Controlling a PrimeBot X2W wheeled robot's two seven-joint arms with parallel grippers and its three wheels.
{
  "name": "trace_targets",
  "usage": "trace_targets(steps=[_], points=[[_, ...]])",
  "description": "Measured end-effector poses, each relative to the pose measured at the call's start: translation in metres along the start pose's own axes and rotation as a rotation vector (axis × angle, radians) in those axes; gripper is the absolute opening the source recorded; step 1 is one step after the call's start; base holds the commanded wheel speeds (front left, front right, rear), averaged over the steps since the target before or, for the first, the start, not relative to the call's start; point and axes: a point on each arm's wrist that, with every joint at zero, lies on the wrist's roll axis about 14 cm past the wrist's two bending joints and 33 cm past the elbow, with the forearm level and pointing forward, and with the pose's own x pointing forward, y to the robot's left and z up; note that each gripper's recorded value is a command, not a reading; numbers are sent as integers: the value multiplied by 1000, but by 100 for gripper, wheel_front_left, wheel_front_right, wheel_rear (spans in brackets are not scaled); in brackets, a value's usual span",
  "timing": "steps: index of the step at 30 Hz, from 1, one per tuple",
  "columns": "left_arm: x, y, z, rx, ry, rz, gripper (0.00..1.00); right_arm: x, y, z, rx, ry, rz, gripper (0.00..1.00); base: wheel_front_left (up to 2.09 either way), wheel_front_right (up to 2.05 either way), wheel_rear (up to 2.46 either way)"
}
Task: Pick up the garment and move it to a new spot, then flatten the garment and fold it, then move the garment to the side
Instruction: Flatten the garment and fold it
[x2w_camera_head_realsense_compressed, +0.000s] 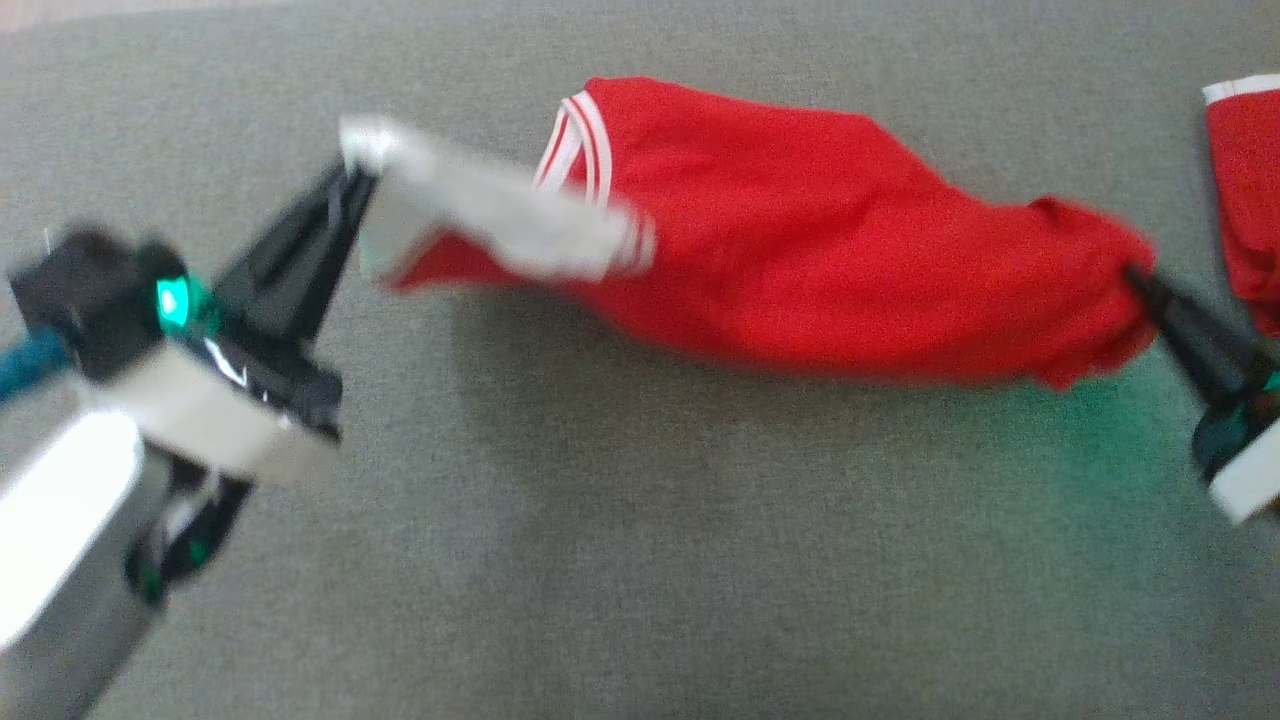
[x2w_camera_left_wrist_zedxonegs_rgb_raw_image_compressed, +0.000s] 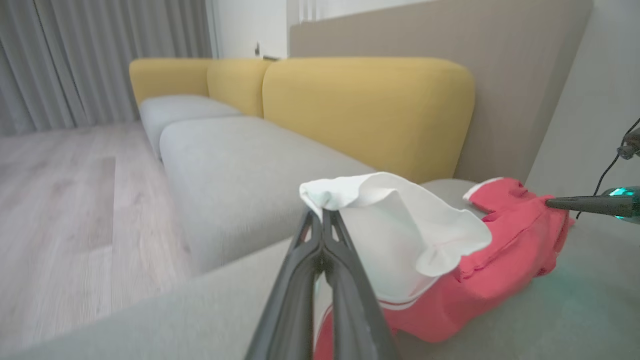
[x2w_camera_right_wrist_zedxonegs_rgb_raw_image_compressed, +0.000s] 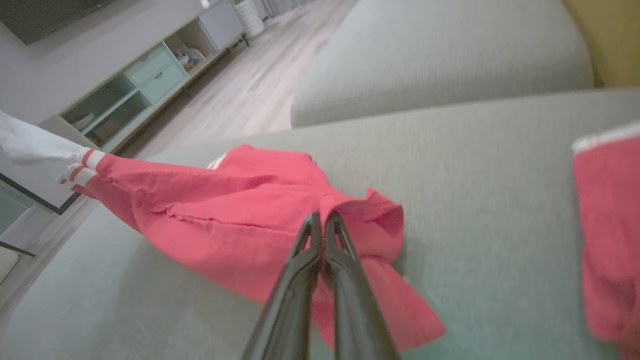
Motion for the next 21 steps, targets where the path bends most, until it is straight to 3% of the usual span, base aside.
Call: trace_targets(steps=[1,2,6,11,21], points=[[-7,-3,-15,-23,34,10,0,-4,0,-17,25,32,-6,29,0,0,0],[-13,-5,-25,-49,49,24,0,-7,2,-31,57,53,-10,100,0,0,0],[-21,-9,-38,-99,40,50,0,-14,12,-74,150,119,-17,100,0,0,0],[-21,-1,-28,-87,-7,89,0,-28,25,-99,215,150,-12,100,0,0,0],[-22,2,-34,-91,1,96,0,-20,32,-82,201,49,-2,100,0,0,0]])
